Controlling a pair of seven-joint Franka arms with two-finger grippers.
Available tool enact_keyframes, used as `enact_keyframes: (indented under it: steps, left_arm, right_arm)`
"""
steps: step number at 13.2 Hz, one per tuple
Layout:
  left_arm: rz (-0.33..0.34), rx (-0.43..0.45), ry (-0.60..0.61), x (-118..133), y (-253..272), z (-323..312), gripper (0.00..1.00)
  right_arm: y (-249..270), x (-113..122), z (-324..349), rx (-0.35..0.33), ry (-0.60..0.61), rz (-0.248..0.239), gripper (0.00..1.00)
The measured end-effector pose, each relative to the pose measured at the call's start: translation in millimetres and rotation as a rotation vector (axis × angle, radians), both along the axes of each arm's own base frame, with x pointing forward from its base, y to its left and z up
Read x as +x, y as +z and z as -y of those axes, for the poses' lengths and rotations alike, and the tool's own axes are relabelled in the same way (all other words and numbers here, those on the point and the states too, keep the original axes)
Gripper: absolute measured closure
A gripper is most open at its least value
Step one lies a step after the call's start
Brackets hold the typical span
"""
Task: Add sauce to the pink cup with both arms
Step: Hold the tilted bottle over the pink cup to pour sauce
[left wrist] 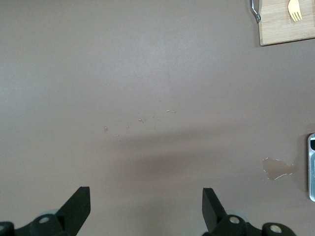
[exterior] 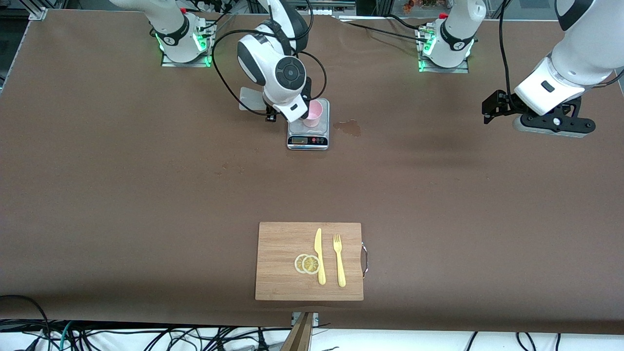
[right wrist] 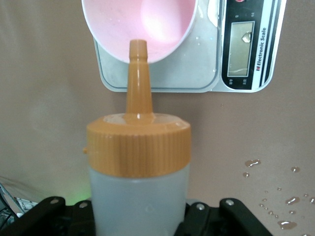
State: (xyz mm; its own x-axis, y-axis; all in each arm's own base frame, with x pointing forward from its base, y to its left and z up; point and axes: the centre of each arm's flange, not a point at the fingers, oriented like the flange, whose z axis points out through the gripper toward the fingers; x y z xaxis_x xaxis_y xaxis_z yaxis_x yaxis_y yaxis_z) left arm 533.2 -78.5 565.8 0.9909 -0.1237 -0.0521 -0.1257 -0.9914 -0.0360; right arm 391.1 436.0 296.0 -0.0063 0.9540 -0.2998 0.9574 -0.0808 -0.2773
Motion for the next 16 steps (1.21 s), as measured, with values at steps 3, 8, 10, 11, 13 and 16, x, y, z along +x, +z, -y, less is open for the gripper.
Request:
enact_keyframes:
  steps: [3,8,10,11,13,16]
  left_arm:
    - [0.0,0.0,0.0,0,0,0,0.0]
    - [0.0,0.0,0.001,0,0,0,0.0]
    - [0.0,0.0,0.001,0,0,-1,0.0]
    - [0.0,0.0,0.002,0,0,-1,0.0]
    - [0.0,0.0,0.003,0,0,-2,0.0]
    - [0.0,0.0,0.003,0,0,-2,0.0]
  right_arm:
    - [1,0,-4,-0.031,0.024,0.013,0.79]
    - [4,2,-17,-0.077,0.057,0.021,0.79]
    - [6,6,-22,-0.086,0.061,0.023,0.79]
    - [5,6,-23,-0.089,0.062,0.022,0.79]
    - [3,6,-23,-0.093,0.061,0.019,0.79]
    - [2,9,-21,-0.068,0.021,-0.012,0.79]
